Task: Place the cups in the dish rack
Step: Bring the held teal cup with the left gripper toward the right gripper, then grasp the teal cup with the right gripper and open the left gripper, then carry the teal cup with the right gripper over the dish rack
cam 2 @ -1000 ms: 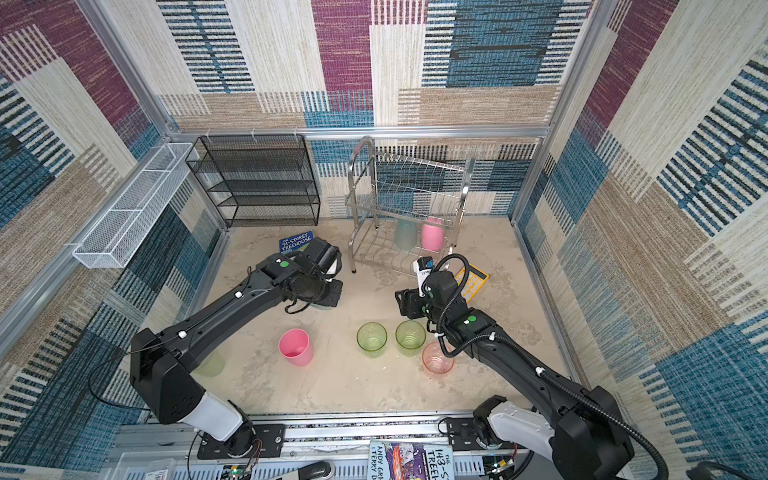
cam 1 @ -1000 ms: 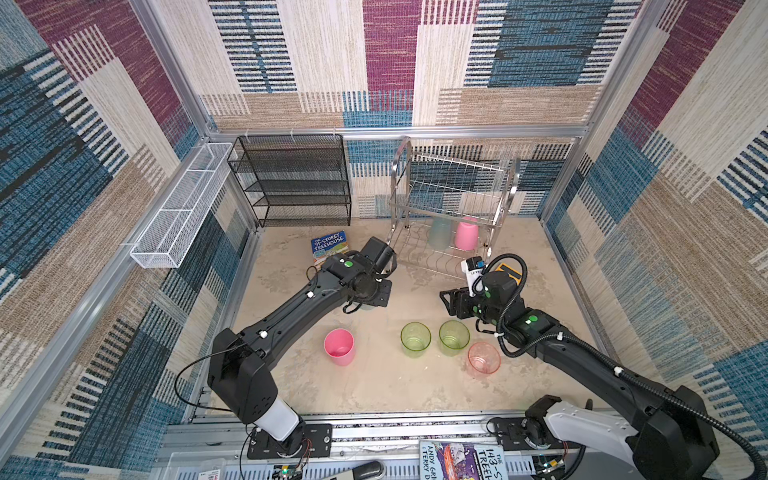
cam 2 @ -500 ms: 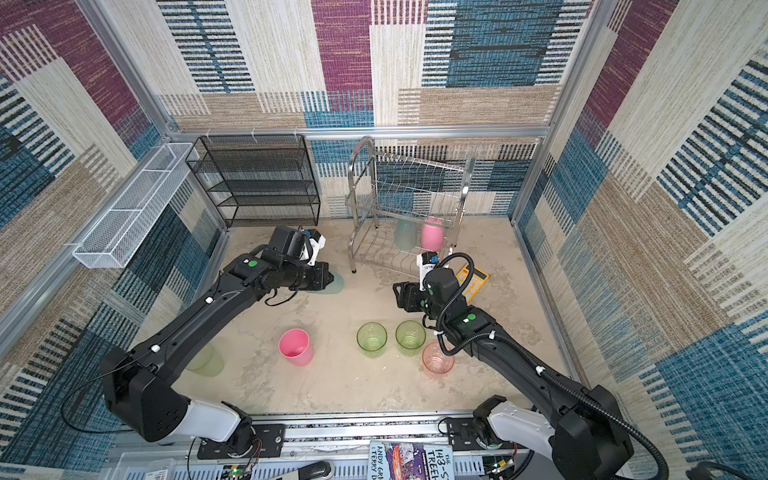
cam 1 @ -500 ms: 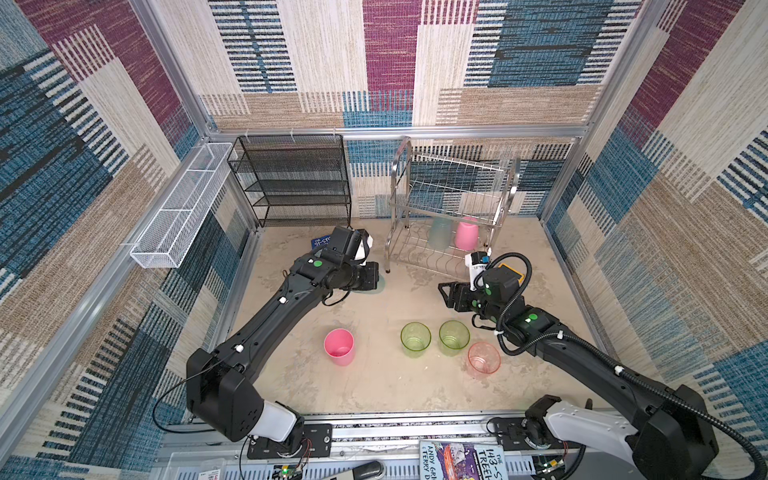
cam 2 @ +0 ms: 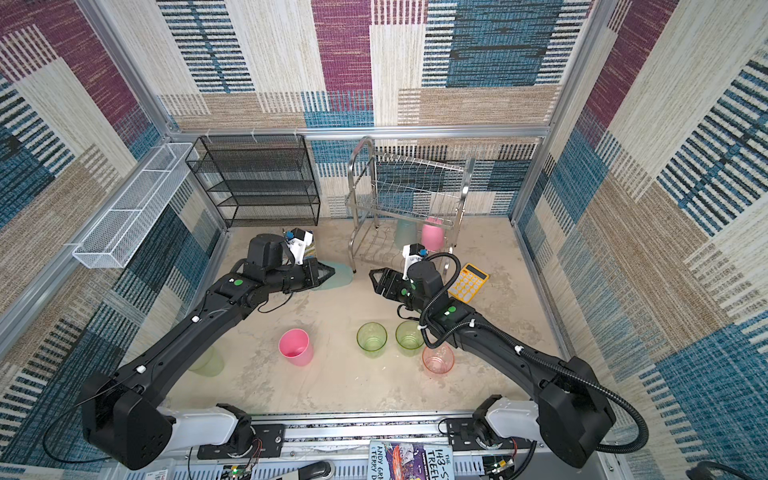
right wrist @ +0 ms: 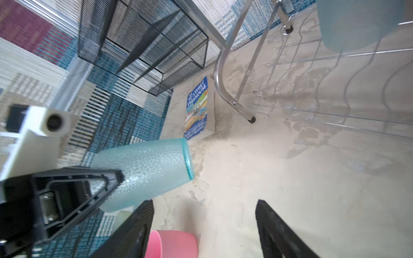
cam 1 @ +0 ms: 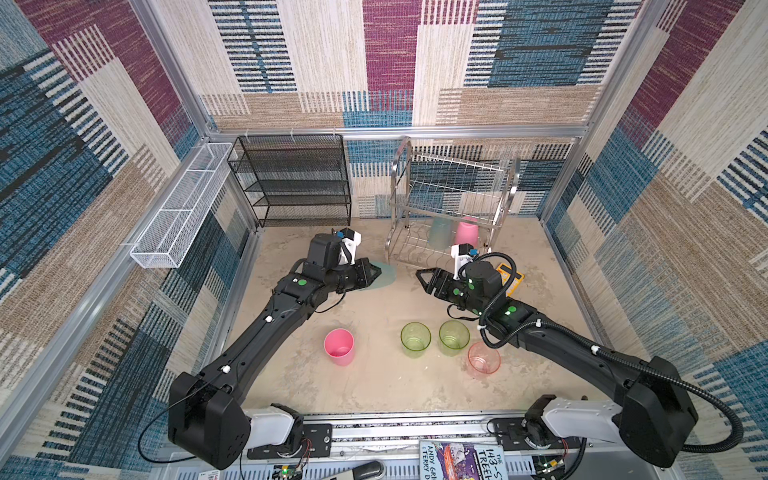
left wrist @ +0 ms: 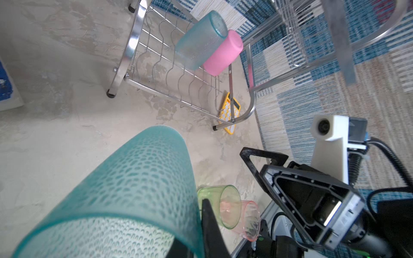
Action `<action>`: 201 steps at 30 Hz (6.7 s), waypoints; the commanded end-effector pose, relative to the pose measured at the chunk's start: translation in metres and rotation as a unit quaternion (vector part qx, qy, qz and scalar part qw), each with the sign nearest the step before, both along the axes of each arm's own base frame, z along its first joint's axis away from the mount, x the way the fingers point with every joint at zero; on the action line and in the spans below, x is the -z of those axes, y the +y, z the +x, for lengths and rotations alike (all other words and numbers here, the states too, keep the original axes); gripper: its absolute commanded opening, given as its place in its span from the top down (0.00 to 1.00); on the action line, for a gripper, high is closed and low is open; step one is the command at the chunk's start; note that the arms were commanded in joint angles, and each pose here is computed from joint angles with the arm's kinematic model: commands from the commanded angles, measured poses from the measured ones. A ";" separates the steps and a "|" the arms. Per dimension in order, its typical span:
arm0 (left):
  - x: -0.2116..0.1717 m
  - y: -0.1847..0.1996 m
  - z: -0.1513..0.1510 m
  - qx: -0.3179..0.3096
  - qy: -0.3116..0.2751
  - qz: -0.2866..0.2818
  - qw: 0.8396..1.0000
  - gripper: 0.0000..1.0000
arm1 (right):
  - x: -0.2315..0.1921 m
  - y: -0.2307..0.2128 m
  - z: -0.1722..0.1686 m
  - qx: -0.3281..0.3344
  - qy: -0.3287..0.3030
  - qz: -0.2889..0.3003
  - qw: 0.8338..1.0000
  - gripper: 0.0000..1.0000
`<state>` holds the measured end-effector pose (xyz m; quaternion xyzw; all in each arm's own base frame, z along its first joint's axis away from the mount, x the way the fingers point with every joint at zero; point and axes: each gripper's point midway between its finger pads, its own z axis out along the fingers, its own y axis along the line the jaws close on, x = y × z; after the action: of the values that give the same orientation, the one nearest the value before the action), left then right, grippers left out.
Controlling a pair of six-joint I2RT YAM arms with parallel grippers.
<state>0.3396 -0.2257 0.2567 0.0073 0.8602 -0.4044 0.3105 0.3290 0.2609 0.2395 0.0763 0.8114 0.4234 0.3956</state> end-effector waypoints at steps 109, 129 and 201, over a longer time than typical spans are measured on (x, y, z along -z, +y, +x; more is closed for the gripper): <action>-0.041 -0.031 0.029 -0.046 0.086 -0.397 0.913 0.86 | -0.017 0.053 0.077 0.051 0.043 0.337 0.939 0.33; -0.016 -0.015 0.028 -0.063 0.111 -0.308 0.943 0.38 | -0.024 0.027 0.076 0.100 -0.025 0.247 0.964 0.42; -0.006 0.067 0.015 -0.014 -0.220 0.218 0.951 0.06 | 0.003 -0.008 0.115 0.180 -0.298 -0.332 0.876 0.43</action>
<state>0.3510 -0.1533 0.2536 0.1377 0.8515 -0.1823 0.4719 0.4388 0.2561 0.2222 -0.0557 0.7388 0.0476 0.6699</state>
